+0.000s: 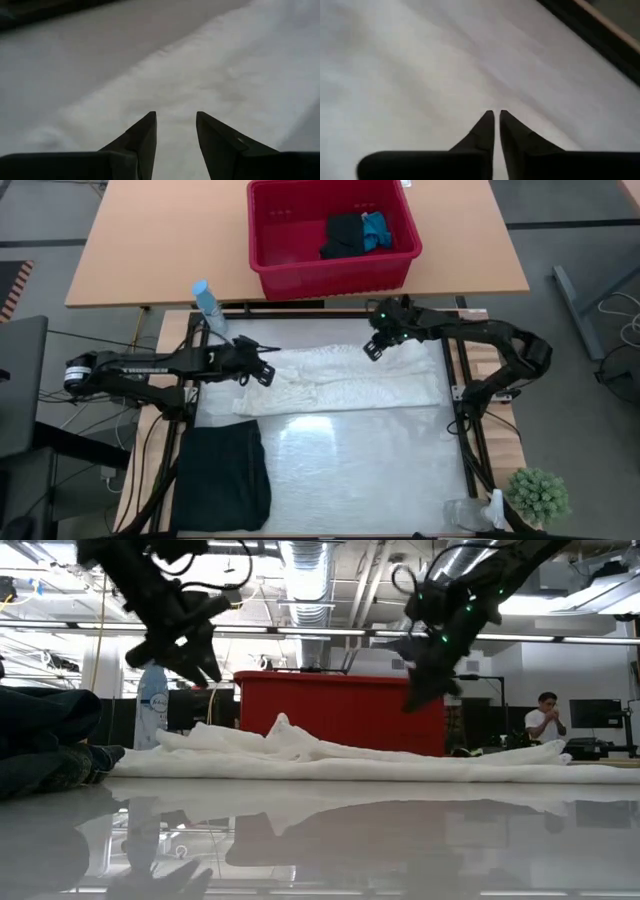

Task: Fold Laundry from Bin
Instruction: Fold the white dress from the red bin

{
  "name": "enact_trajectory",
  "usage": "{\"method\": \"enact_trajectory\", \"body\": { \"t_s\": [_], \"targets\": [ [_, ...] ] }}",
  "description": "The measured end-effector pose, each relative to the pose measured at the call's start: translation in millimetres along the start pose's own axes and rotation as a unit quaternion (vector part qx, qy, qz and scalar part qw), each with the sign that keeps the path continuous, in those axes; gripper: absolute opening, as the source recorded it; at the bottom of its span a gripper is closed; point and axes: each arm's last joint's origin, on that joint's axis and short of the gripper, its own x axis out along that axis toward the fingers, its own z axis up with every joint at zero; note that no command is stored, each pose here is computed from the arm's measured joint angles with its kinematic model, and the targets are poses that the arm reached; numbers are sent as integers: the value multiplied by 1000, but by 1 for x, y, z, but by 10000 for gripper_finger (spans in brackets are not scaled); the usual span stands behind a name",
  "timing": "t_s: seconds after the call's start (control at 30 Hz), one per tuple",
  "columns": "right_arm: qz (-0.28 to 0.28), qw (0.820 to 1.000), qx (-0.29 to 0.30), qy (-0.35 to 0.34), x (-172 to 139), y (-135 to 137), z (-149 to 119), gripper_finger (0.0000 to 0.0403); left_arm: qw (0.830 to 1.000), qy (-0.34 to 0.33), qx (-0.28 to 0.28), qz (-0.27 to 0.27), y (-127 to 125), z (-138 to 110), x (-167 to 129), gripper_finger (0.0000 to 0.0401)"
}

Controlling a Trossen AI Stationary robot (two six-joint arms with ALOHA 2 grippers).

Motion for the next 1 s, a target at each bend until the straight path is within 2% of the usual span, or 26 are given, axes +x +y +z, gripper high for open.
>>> {"method": "enact_trajectory", "body": {
  "t_s": [0.1, 0.2, 0.3, 0.4, 0.5, 0.73, 1.0],
  "targets": [
    [89, 994, 0, -61, -1, 17, 12, 90, 996, -21, -48, -69, 5, -18, 4, 128],
    [131, 985, -3, -114, 4, 38, 21, 134, 989, -56, -83, -111, 13, -28, 0, 128],
    [149, 978, -20, -143, 15, 63, 26, 176, 984, -75, -94, -129, 21, -32, -8, 128],
    [139, 977, -53, -150, 28, 87, 32, 202, 980, -92, -102, -141, 25, -31, -18, 128],
    [142, 978, -83, -130, 45, 110, 39, 210, 980, -103, -106, -137, 30, -30, -24, 128],
    [162, 978, -102, -82, 72, 146, 57, 208, 984, -102, -95, -107, 40, -34, -30, 128],
    [142, 985, -90, -52, 97, 153, 59, 207, 987, -88, -81, -107, 38, -38, -30, 128]
  ]
}}
